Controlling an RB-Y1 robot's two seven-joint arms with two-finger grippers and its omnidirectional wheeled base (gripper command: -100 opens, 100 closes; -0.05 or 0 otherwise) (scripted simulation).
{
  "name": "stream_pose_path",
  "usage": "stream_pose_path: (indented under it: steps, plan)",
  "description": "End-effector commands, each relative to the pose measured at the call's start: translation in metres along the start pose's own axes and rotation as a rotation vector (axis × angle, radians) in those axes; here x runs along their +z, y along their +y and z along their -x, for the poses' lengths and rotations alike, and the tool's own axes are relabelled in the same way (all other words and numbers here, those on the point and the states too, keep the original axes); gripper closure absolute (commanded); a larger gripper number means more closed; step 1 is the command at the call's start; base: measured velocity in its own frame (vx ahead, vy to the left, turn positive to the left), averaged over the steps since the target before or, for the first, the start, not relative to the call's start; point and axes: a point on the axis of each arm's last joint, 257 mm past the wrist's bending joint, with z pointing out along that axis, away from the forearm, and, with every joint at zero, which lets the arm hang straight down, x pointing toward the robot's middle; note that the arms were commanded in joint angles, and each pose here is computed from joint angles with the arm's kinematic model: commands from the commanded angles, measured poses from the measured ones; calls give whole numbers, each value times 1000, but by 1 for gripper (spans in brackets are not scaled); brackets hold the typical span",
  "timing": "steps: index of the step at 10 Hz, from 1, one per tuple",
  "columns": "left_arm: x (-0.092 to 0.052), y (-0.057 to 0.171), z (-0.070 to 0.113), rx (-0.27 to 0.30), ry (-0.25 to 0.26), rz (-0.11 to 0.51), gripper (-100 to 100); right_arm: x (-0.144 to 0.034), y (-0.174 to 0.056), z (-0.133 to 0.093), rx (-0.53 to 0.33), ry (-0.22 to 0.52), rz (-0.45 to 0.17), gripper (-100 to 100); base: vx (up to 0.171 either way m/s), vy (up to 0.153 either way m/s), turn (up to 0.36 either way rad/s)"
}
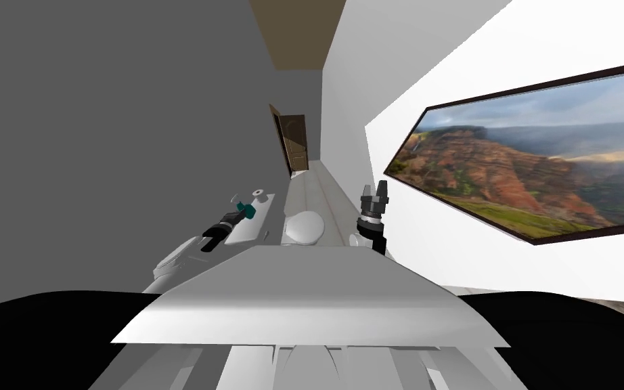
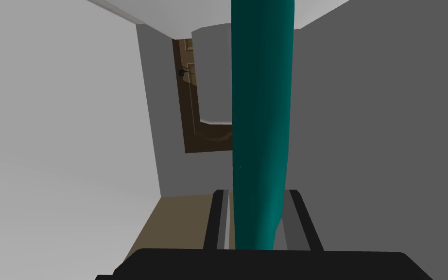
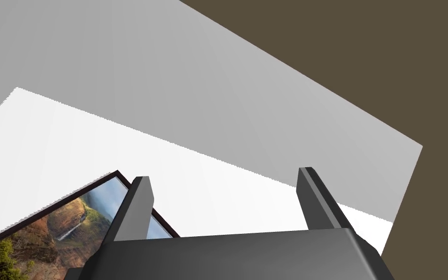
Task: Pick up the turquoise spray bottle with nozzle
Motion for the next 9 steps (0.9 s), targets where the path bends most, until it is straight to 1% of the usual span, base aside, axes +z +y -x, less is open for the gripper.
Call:
stream_pose_path:
  steps: [1, 2, 3, 4, 5, 6, 7, 8, 9]
  plan:
    - [1, -15, 9, 0, -19, -20, 100, 0, 0, 0, 0, 0, 0, 0, 43, 11, -20]
    - [2, -24, 19, 2, -36, -37, 100, 0, 0, 0, 0, 0, 0, 0, 5, 1, -57]
    - [3, -27, 22, 3, -44, -44, 100, 0, 0, 0, 0, 0, 0, 0, -5, -5, -20]
    - [-9, -33, 1, -17, -3, -28, 100, 0, 0, 0, 0, 0, 0, 0, 74, 27, 247]
    - [-10, -41, 8, -15, -17, -44, 100, 0, 0, 0, 0, 0, 0, 0, 99, 17, 188]
    - [-8, -53, 21, -12, -43, -68, 100, 0, 0, 0, 0, 0, 0, 0, 32, 6, 25]
    - [-8, -58, 27, -11, -54, -79, 100, 0, 0, 0, 0, 0, 0, 0, -4, 8, -22]
    - [-9, -53, 22, -12, -43, -68, 100, 0, 0, 0, 0, 0, 0, 0, -1, 4, -12]
    - [-9, -55, 24, -12, -47, -72, 0, 0, 0, 0, 0, 0, 0, 0, 0, 0, 0]
